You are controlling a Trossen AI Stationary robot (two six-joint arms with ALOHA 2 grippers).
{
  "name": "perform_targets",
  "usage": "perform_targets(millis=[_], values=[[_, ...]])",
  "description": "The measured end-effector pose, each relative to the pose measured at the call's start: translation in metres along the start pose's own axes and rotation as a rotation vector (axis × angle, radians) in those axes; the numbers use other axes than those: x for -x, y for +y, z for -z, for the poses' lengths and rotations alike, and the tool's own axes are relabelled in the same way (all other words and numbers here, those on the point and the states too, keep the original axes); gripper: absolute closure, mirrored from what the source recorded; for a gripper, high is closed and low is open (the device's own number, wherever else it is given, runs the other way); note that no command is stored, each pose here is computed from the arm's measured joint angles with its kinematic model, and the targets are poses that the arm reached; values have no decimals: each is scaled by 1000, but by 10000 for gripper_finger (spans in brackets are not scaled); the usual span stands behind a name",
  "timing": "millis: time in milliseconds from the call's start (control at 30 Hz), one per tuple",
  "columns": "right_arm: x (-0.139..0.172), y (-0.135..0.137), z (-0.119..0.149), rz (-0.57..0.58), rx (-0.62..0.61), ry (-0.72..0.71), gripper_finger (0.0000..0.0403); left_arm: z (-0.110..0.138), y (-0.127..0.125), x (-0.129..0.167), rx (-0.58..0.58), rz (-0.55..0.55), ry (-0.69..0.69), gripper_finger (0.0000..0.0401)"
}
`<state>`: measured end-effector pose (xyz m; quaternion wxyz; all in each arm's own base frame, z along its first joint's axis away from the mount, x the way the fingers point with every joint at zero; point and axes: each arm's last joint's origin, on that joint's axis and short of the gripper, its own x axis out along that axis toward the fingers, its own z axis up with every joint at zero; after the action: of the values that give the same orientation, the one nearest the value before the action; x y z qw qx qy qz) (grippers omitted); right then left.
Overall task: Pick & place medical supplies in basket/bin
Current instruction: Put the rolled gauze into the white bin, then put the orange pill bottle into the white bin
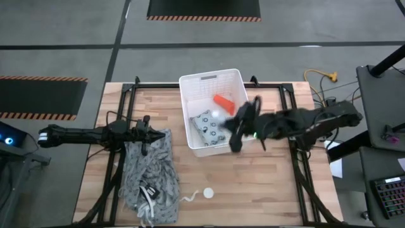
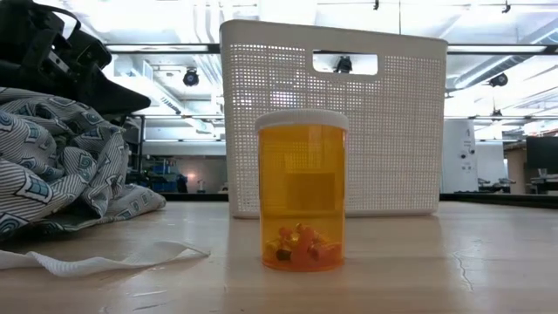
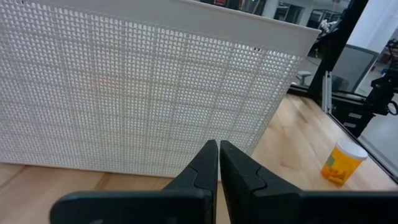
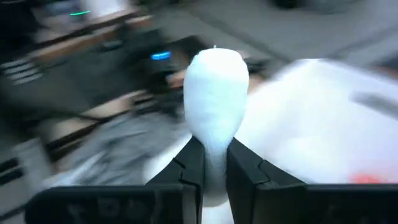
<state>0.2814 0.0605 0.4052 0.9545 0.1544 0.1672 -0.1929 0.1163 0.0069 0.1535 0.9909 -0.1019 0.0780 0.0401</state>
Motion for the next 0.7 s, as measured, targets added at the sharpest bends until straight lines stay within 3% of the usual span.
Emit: perform_targets(millis=[200, 367, 500, 700], values=[[2, -40, -6, 190, -48, 55, 369, 0, 0, 0, 0, 0, 0, 401], [-13, -57, -5, 191, -93, 164, 351, 0, 0, 0, 0, 0, 0, 401], [-26, -62, -2, 147, -87, 240, 289, 0, 0, 0, 0, 0, 0, 401], [-27, -65, -3, 164, -94, 240, 176, 0, 0, 0, 0, 0, 0, 401]])
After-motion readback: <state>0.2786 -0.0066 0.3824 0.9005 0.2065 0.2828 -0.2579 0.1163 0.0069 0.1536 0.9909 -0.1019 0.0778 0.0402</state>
